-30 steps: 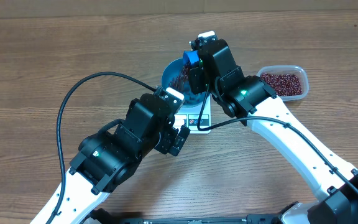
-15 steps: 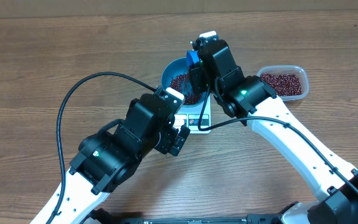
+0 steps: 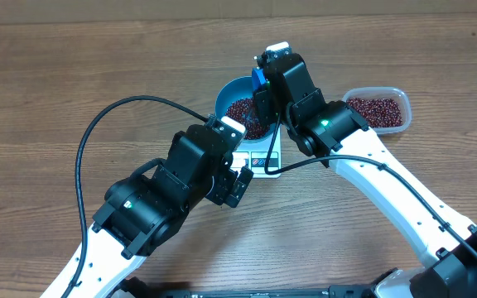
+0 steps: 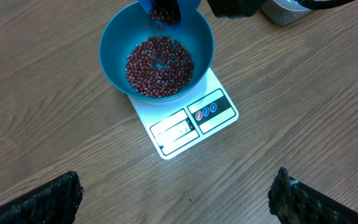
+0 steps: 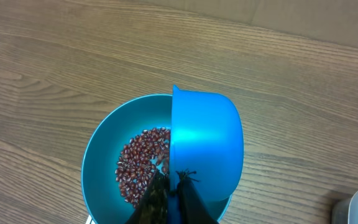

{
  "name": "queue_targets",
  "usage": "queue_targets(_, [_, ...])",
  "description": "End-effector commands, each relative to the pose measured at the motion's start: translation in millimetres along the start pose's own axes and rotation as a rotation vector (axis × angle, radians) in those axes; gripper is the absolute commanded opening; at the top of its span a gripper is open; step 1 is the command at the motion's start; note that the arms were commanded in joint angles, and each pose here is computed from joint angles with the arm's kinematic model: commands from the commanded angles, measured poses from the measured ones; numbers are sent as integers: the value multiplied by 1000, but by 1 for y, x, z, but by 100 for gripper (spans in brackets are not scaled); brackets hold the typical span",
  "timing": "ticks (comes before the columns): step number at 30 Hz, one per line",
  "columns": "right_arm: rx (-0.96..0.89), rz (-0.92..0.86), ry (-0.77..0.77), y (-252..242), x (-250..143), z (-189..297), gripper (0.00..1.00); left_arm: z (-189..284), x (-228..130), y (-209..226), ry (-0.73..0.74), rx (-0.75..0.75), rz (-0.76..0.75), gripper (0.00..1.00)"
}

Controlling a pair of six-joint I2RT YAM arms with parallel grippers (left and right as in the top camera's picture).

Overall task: Scoop item into bowl and weigh 150g on scale
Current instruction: 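Tip the scoop to pour red beans into the teal bowl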

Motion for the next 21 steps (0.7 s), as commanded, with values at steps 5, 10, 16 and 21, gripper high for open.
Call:
queue_targets(5, [-1, 4, -43, 0, 10, 15, 4, -4, -3, -1, 15, -12, 13, 99])
queue_targets(10, [-5, 22, -41, -1, 9, 15, 4, -4, -3, -1, 15, -12, 13, 100])
queue_targets(16, [6, 85, -41, 8, 7, 17, 4, -4, -3, -1, 15, -12, 13, 100])
queue_targets(21, [-18, 162, -54, 17, 3, 20, 4, -4, -3, -1, 15, -12, 13, 100])
Point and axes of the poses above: each gripper's point midway between its finger pads, its own z axis back along the fingers, its own y axis along the line the jaws close on, x = y × z, the point moved 9 cm from there along z, back along the fingers, and after that the axes turned 9 degrees about -z, right-handed, at the moved point
